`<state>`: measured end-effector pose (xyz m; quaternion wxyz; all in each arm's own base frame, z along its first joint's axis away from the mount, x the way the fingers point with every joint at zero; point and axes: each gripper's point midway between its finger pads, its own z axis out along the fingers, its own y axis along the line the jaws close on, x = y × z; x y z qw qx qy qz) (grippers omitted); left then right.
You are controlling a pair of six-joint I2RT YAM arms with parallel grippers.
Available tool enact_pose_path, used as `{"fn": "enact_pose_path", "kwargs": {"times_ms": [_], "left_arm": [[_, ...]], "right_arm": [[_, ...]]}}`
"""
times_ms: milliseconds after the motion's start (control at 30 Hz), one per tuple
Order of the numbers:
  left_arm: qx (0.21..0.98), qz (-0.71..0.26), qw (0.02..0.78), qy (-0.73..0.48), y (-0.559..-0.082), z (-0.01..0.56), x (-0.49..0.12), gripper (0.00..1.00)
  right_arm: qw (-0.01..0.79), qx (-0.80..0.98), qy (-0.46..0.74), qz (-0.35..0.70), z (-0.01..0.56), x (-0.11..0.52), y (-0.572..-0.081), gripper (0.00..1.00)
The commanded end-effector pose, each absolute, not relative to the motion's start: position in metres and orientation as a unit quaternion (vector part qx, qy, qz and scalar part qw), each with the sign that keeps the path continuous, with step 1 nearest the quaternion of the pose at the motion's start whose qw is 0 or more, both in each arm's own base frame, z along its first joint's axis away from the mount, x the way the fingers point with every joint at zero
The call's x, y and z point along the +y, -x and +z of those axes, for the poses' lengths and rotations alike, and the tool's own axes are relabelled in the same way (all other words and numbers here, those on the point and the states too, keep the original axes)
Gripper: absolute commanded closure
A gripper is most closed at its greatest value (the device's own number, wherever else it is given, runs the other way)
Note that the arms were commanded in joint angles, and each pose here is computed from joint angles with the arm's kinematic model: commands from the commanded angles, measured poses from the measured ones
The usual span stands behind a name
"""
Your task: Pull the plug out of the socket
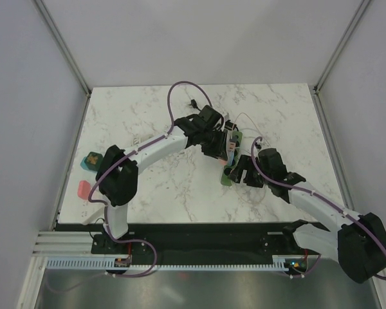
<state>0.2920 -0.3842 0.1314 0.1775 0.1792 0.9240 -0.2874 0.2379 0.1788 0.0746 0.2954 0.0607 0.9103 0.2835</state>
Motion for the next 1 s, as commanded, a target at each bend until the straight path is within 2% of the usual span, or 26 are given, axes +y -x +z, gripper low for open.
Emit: {"fn": "enact_pose_path", "kwargs": {"times_ms": [0, 67, 233, 400, 633, 733, 800, 967], "left_arm": [[0.924, -0.261, 0.213, -0.181, -0.294, 0.158, -0.365, 0.98], [0.931, -0.226, 0.220, -0.182, -0.298, 0.153, -0.348, 0.98], [0.937, -0.227, 0.192, -0.185, -0.278, 0.142, -0.321, 0.98], [0.933, -0.217, 0.227, -0.177, -0.277, 0.157, -0.304, 0.98], [0.961, -0.150, 0.221, -0.074, -0.321, 0.125, -0.257, 0.98], [0.956, -0.218, 0.193, -0.031, -0.343, 0.115, -0.257, 0.98], [0.942, -0.263, 0.207, -0.012, -0.367, 0.119, -0.254, 0.98], [0.936, -0.258, 0.238, 0.021, -0.403, 0.112, -0.226, 0.98]], "right_arm": [[0.329, 0.899, -0.051, 0.286, 0.098, 0.178, -0.245, 0.18], [0.339, 0.900, -0.053, 0.270, 0.101, 0.171, -0.246, 0.18], [0.354, 0.902, -0.059, 0.238, 0.114, 0.153, -0.239, 0.17], [0.396, 0.890, -0.092, 0.208, 0.142, 0.133, -0.241, 0.16], [0.421, 0.880, -0.112, 0.189, 0.176, 0.118, -0.239, 0.15], [0.430, 0.876, -0.109, 0.190, 0.180, 0.115, -0.235, 0.15], [0.432, 0.876, -0.107, 0.186, 0.179, 0.112, -0.232, 0.15], [0.427, 0.881, -0.105, 0.176, 0.170, 0.107, -0.225, 0.14]]}}
